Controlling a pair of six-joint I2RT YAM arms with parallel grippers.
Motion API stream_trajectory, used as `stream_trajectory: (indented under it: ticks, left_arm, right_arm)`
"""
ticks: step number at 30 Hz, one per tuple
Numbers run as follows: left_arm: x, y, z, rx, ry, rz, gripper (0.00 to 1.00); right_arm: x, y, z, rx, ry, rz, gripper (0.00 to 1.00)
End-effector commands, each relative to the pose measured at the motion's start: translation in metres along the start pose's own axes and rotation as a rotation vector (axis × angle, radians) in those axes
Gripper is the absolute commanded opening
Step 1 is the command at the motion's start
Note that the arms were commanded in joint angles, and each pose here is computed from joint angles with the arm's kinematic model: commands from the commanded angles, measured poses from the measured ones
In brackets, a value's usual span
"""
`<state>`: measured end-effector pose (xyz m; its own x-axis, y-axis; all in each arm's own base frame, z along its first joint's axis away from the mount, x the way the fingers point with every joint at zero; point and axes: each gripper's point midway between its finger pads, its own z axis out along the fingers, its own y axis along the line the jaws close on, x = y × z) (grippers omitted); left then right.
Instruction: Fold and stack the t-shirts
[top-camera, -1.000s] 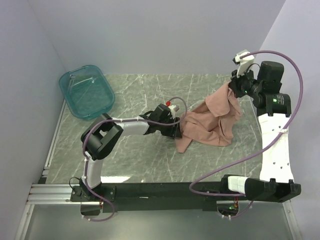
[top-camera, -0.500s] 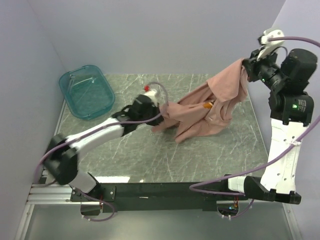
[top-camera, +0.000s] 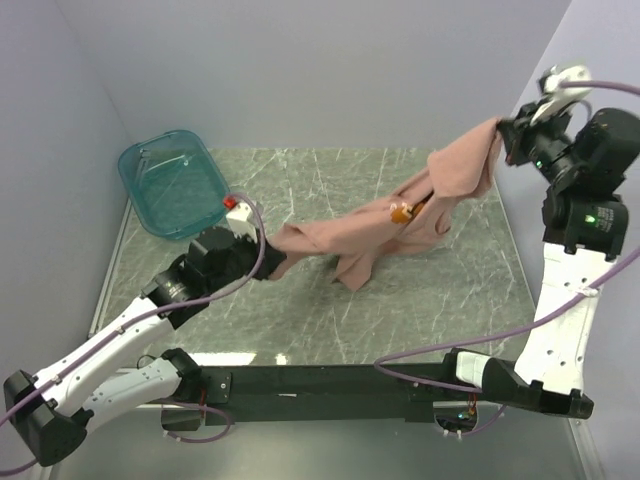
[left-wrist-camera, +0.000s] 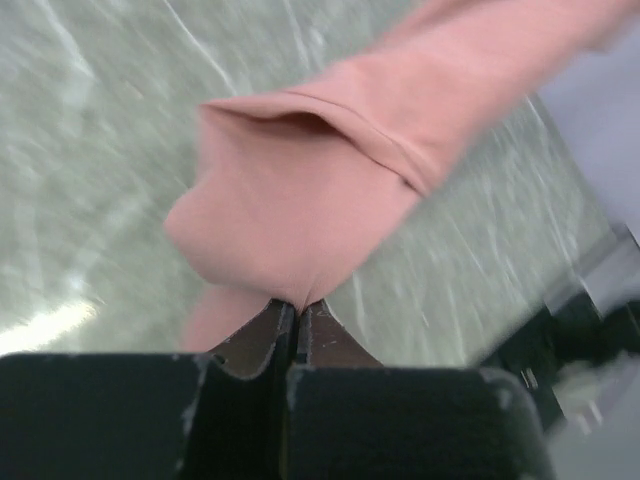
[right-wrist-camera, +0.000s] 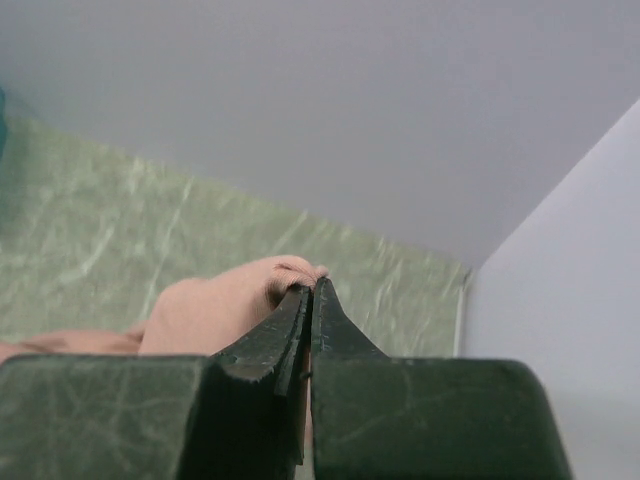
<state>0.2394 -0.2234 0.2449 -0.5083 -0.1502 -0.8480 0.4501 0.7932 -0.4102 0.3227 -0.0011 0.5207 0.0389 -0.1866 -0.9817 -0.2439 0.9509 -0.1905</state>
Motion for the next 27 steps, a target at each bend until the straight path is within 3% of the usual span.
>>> stream_trajectory:
  ticks: [1, 4, 7, 9, 10, 11, 13, 14, 17, 20, 21, 24, 27]
  left_arm:
    - [0.056, -0.026, -0.013, 0.180, 0.194, -0.084, 0.00]
    - [0.105, -0.054, -0.023, 0.322, 0.357, -0.190, 0.00]
    - [0.155, -0.068, -0.033, 0.337, 0.548, -0.263, 0.13]
    - [0.181, -0.073, -0.040, 0.316, 0.652, -0.273, 0.29]
    - [0.185, -0.074, -0.042, 0.310, 0.673, -0.269, 0.36]
    - [0.189, -0.068, -0.044, 0.266, 0.680, -0.258, 0.48]
    - [0.170, -0.064, -0.043, 0.216, 0.610, -0.230, 0.61]
    - [0.162, -0.050, -0.038, 0.132, 0.555, -0.202, 0.74]
    - [0.106, -0.042, -0.023, 0.075, 0.352, -0.153, 0.97]
    - [0.085, -0.023, 0.005, 0.035, 0.306, -0.186, 0.95]
    - [0.061, -0.006, 0.022, 0.015, 0.233, -0.232, 0.93]
    - [0.054, 0.008, 0.058, 0.033, 0.264, -0.274, 0.86]
    - [0.053, 0.003, 0.095, 0.069, 0.319, -0.258, 0.80]
  right_arm:
    - [0.068, -0.001, 0.010, -0.035, 0.155, 0.001, 0.00]
    - [0.157, -0.001, 0.011, -0.036, 0.356, 0.010, 0.00]
    - [0.247, -0.009, 0.001, 0.010, 0.577, 0.003, 0.00]
    - [0.303, -0.010, -0.010, 0.020, 0.724, 0.032, 0.01]
    - [0.321, -0.020, -0.020, 0.050, 0.783, 0.036, 0.06]
    - [0.333, -0.022, -0.025, 0.058, 0.824, 0.055, 0.25]
    - [0.359, -0.023, -0.031, 0.045, 0.891, 0.110, 0.47]
    - [0.364, -0.024, -0.035, 0.039, 0.906, 0.139, 0.59]
    - [0.367, -0.009, -0.030, -0.069, 0.886, 0.178, 0.73]
    - [0.361, 0.016, -0.021, -0.224, 0.831, 0.226, 0.77]
    - [0.358, 0.023, -0.017, -0.269, 0.822, 0.238, 0.77]
    - [0.370, 0.051, -0.014, -0.427, 0.887, 0.307, 0.77]
    - [0.399, 0.053, -0.011, -0.408, 0.988, 0.309, 0.76]
